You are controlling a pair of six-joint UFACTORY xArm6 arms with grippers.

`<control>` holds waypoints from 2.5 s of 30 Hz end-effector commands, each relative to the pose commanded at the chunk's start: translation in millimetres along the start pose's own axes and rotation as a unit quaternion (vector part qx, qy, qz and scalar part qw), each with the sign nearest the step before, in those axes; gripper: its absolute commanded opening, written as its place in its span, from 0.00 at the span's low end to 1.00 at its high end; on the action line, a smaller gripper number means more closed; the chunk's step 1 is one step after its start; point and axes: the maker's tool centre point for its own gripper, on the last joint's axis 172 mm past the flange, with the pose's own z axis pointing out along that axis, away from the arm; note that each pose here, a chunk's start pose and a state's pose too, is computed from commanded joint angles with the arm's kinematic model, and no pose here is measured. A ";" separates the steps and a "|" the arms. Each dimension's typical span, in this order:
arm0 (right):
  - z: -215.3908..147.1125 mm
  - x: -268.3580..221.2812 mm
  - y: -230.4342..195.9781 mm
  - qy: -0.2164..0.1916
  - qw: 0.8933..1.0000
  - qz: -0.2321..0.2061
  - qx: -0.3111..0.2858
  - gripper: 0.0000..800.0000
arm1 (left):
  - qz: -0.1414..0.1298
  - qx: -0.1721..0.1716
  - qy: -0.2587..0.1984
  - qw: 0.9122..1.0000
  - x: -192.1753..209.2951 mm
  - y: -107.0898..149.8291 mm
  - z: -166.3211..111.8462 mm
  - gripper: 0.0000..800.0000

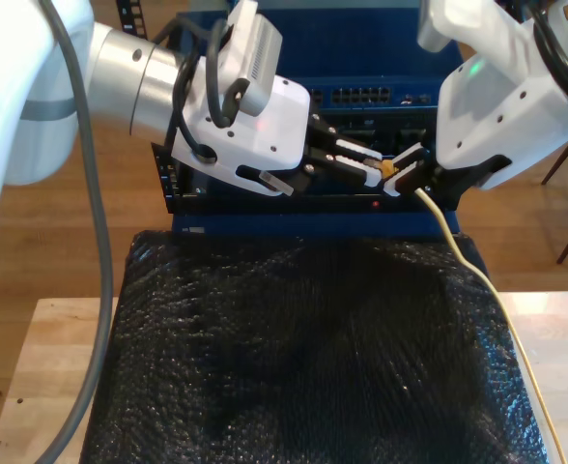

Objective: Grab the cable and plug it in

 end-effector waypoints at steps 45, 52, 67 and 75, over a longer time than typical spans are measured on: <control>-55.2 21.7 -7.6 -0.010 0.986 -0.163 -0.032 1.00 | -0.128 -0.055 0.035 0.990 -26.8 -2.0 -9.8 0.00; -62.6 25.1 -13.9 -0.005 0.985 -0.168 -0.040 1.00 | -0.158 -0.073 0.060 0.983 -23.4 -0.5 -8.6 0.00; -76.7 29.7 -33.3 0.002 0.975 -0.214 -0.059 0.99 | -0.200 -0.102 0.127 0.966 -13.3 -5.9 -22.8 0.00; -68.2 33.0 -44.2 0.010 0.970 -0.237 -0.057 0.99 | -0.206 -0.128 0.144 0.959 -5.6 1.4 -23.4 0.00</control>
